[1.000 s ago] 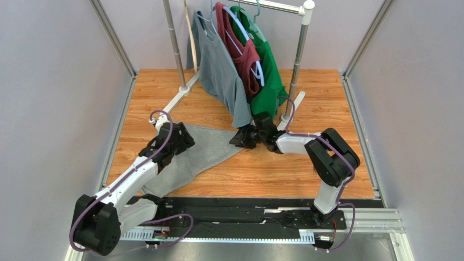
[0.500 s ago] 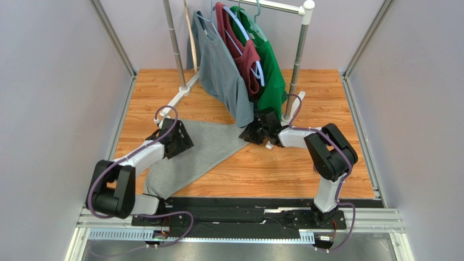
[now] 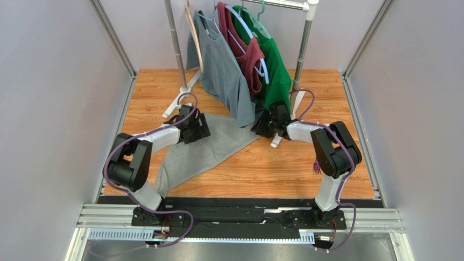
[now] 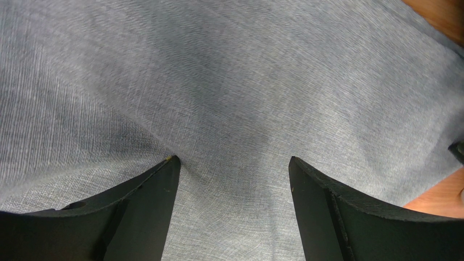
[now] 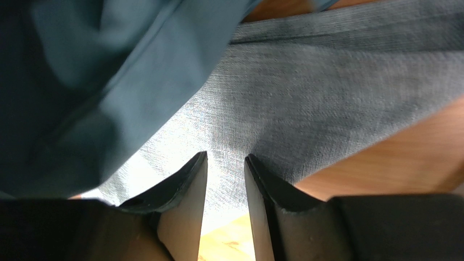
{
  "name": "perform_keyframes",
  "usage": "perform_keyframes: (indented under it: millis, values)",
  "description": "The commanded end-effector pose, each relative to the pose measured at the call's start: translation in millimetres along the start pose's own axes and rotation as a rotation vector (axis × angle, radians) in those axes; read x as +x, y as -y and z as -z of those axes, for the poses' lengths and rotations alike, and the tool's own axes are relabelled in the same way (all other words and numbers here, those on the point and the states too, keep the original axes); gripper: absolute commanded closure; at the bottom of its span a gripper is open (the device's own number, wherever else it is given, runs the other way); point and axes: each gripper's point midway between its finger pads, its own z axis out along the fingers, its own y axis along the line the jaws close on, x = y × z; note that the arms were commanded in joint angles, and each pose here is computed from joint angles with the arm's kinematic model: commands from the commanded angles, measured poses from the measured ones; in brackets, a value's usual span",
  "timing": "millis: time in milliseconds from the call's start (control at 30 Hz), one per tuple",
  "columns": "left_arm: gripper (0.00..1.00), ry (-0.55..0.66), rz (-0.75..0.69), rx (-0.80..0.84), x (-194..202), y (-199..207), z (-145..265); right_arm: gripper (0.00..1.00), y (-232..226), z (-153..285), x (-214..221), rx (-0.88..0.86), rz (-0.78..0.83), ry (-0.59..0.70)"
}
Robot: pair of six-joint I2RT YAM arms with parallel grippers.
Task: Fold the napkin, place the utensils inside, and roll it up
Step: Adjust the napkin at the center of the board.
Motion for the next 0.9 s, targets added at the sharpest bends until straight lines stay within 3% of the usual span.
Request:
perform_keyframes:
  millis: [0, 133, 267, 467, 700, 867]
  values:
    - [0.18, 0.020, -0.083, 0.089, -12, 36, -11, 0.61, 44, 5, -34, 0.127, -0.040, 0.069]
    - [0.18, 0.045, -0.125, 0.070, -29, 41, -6, 0.61, 17, 7, -47, 0.026, 0.013, 0.064]
    - [0.17, 0.143, -0.158, 0.015, -47, 27, 30, 0.60, -6, 12, -46, -0.063, 0.047, 0.039]
    - [0.17, 0.135, -0.116, -0.104, -22, -16, 77, 0.60, -39, 24, -32, -0.159, 0.093, 0.043]
    - [0.20, 0.103, -0.009, -0.217, 33, -75, 96, 0.60, -59, 38, 32, -0.275, 0.087, -0.036]
    - [0.21, 0.158, 0.038, -0.129, 25, -64, 102, 0.60, -97, 44, 80, -0.355, 0.176, -0.106]
